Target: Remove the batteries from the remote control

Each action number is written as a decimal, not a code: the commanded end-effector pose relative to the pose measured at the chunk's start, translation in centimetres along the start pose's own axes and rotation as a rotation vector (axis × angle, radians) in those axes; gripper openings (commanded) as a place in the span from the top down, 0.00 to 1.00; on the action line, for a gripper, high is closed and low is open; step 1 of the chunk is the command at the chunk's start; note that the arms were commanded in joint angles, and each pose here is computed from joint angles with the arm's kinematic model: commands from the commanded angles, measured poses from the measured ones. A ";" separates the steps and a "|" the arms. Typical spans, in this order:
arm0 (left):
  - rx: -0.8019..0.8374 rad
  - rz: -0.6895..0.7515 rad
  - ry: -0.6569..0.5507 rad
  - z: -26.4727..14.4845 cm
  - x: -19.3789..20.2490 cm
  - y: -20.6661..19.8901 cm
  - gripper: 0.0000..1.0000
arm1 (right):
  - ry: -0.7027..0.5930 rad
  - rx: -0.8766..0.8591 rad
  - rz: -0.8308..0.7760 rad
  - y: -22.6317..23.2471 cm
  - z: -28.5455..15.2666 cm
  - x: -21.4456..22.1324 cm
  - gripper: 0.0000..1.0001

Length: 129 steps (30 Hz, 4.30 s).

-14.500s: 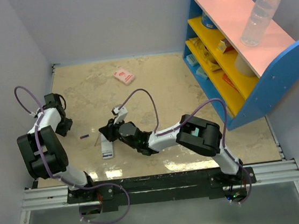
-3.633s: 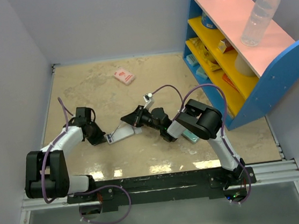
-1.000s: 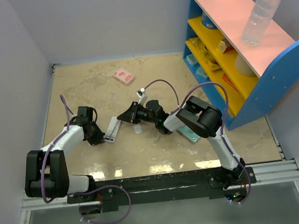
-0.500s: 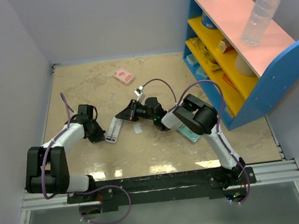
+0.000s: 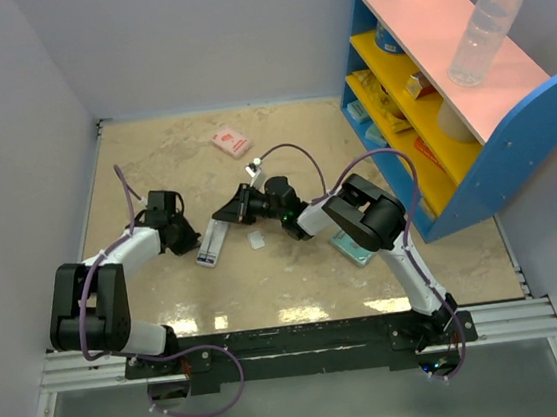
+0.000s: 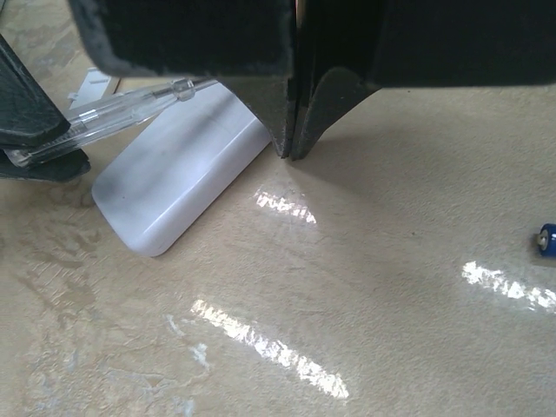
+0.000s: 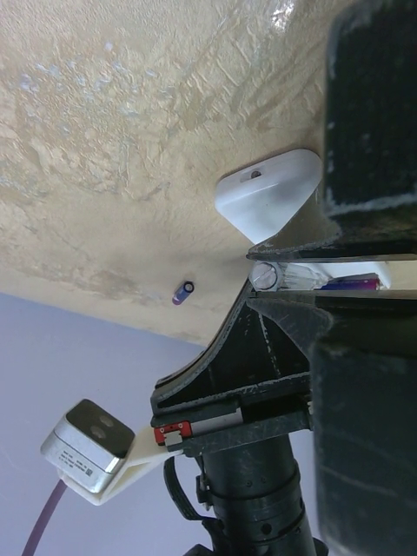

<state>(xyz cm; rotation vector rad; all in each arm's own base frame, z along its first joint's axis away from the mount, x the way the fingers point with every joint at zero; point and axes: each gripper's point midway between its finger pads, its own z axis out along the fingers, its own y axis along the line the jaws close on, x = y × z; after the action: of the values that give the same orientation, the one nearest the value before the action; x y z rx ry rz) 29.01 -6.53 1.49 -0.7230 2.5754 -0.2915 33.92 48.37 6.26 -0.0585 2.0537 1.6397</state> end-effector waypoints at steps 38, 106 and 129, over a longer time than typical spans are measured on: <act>-0.173 0.029 0.085 -2.4 3.5 3.7 1.00 | -0.082 0.044 -0.134 0.8 -2.8 2.1 1.00; -0.277 -0.165 0.154 -3.5 5.4 6.6 1.00 | -0.231 -0.011 -0.441 10.7 -3.0 2.3 1.00; -0.455 -0.223 0.142 -5.5 6.2 9.1 1.00 | -0.212 0.022 -0.405 7.6 -2.3 3.8 1.00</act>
<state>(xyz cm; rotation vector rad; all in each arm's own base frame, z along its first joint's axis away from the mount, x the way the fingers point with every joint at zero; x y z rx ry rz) 17.73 -0.81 1.21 -1.1905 2.7144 0.2606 26.52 49.01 10.32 -0.2870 1.8188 1.3158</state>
